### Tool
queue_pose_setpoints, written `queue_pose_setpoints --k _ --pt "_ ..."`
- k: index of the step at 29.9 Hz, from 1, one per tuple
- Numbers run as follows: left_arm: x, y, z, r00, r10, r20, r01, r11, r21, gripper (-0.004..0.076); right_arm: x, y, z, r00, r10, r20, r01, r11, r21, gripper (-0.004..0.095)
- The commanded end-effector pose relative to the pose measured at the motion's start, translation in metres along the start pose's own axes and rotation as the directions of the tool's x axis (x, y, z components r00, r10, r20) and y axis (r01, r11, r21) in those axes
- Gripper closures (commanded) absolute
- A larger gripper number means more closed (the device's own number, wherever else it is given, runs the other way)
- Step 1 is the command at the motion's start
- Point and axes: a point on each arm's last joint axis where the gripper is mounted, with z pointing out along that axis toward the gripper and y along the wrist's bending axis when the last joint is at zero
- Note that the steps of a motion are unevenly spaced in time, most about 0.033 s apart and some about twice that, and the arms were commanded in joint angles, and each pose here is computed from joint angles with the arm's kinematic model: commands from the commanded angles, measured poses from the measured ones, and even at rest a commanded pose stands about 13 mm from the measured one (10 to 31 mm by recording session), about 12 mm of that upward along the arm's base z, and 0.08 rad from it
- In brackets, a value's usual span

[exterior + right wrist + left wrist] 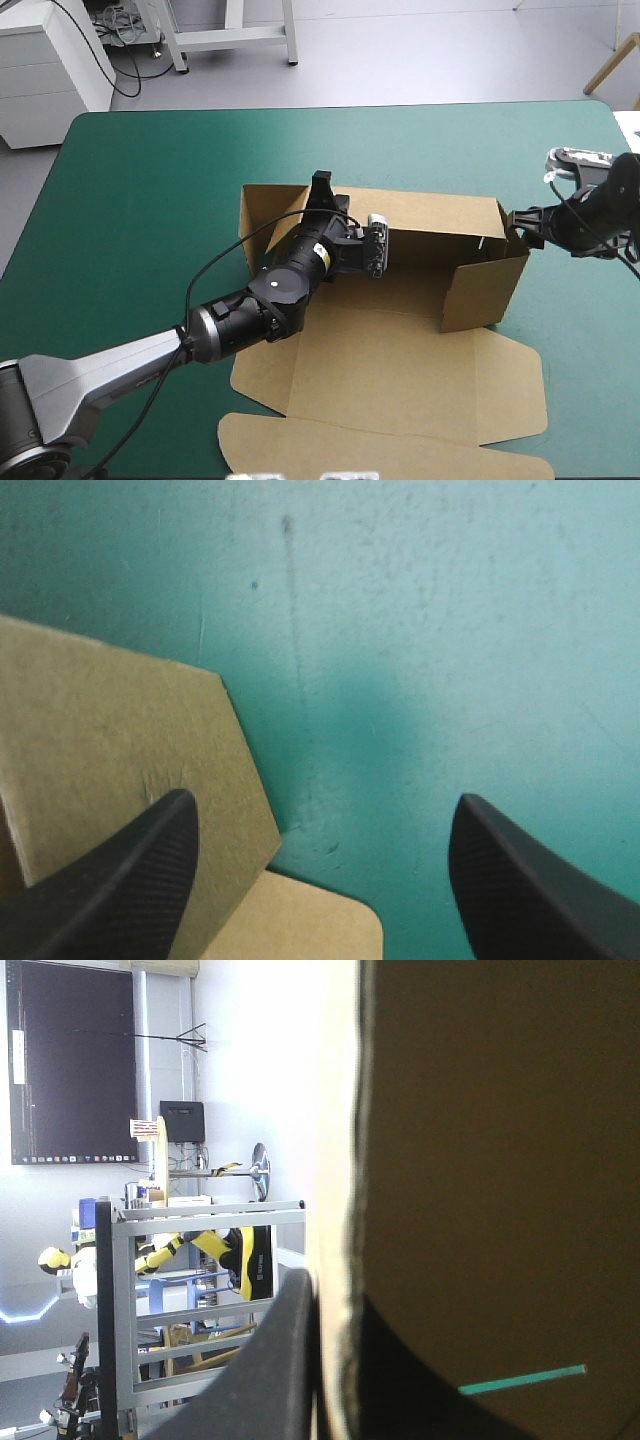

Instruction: Fold the box

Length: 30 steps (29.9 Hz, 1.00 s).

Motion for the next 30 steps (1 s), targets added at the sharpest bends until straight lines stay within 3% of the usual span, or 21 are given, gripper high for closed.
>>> queue_pose_setpoints --k 1,5,11,19,26,30 --pt "-0.003 0.01 -0.009 0.998 -0.058 0.019 0.059 0.998 -0.02 0.0734 0.014 0.005 -0.018 0.994 -0.03 0.106 0.037 0.997 -0.07 0.0265" --pt "-0.003 0.01 -0.009 0.998 -0.056 0.02 0.057 0.998 -0.021 0.0734 0.03 0.012 -0.017 0.986 -0.057 0.156 0.08 0.986 -0.146 0.0265" --pt "-0.003 0.01 -0.009 0.999 -0.043 0.02 0.043 0.999 -0.022 0.0734 0.055 0.016 -0.009 0.966 -0.113 0.231 0.16 0.967 -0.198 0.0265" --pt "-0.003 0.011 -0.009 0.999 -0.035 0.022 0.036 0.999 -0.026 0.0734 0.071 0.017 -0.004 0.901 -0.291 0.322 0.354 0.922 -0.159 0.0265" --pt "-0.003 0.011 -0.009 0.999 -0.025 0.024 0.026 0.999 -0.032 0.0734 0.069 0.022 -0.004 0.799 -0.466 0.38 0.544 0.829 -0.129 0.0265" --pt "-0.003 0.011 -0.009 0.999 -0.023 0.024 0.024 0.999 -0.033 0.0734 0.07 0.022 -0.003 0.767 -0.513 0.385 0.59 0.8 -0.109 0.0265"
